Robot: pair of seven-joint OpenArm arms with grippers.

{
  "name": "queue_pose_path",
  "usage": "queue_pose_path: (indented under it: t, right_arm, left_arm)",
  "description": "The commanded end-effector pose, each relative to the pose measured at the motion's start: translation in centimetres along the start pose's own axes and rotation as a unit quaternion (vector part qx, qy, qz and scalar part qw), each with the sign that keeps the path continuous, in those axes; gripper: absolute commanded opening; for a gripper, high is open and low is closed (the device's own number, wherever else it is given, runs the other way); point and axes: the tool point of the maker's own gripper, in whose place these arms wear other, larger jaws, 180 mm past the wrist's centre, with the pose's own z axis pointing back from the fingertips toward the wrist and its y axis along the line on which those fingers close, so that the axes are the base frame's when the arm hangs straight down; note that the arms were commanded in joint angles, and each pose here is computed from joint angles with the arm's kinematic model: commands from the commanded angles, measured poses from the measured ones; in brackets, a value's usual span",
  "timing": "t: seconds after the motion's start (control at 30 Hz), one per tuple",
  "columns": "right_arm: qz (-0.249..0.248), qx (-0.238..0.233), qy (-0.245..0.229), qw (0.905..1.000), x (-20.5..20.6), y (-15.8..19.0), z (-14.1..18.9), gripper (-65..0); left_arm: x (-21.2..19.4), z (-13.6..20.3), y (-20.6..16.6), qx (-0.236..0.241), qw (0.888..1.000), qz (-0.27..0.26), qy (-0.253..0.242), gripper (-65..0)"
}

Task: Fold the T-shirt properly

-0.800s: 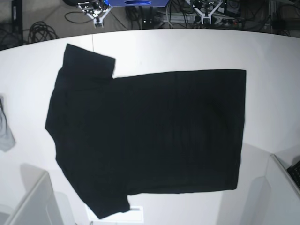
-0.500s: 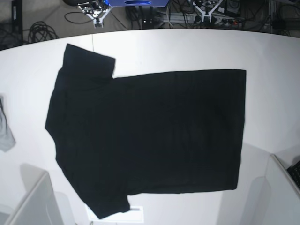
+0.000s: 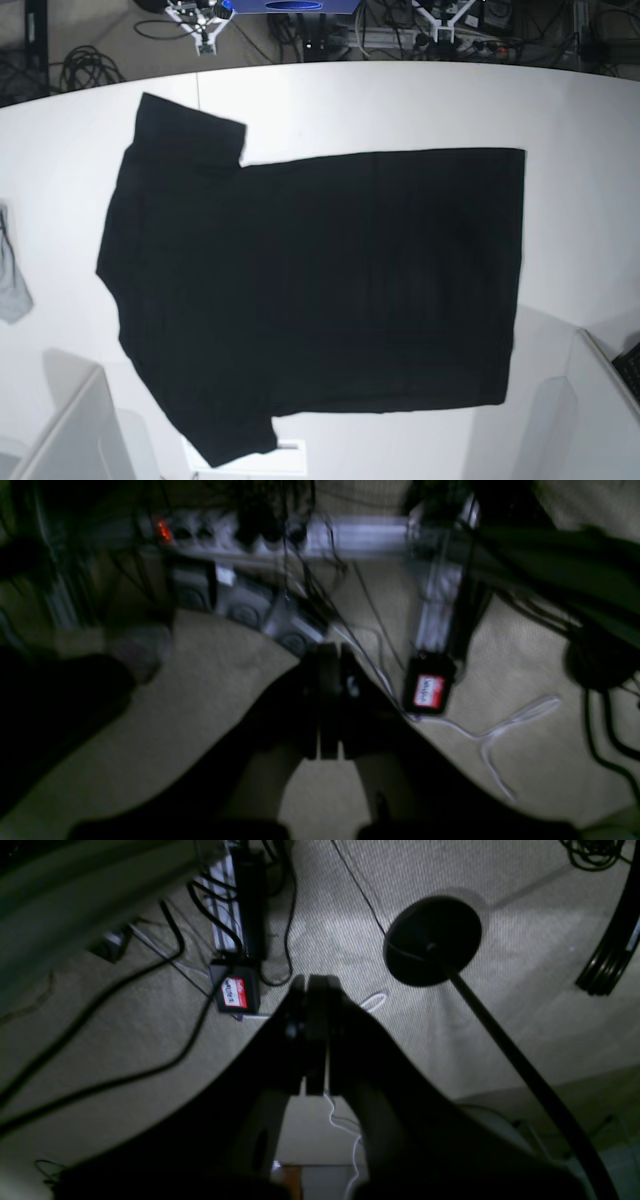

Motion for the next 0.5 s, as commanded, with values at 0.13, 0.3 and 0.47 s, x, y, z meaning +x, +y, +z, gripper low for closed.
queue_pose_path:
  t: [0.13,0.3,0.47]
  right_arm:
    - [-0.017,-0.024,-0.003,0.9995,-2.8,-2.5,1.0,-65.0]
    - [-0.061,-0.051,-0.015,0.9967,-5.0,-4.6,2.5,-65.0]
    - [-0.08,-0.077,-0.041,0.993,-5.7,-6.6,4.4,-65.0]
  left_arm:
    - [-1.3,1.5,3.3,0.019,0.999,-0.022,-0.017,-65.0]
    - [-2.2,3.4,5.4,0.026,0.998,-0.039,-0.038,-65.0]
    - [-2.3,5.8,5.5,0.018,0.996,-0.052,-0.066,-65.0]
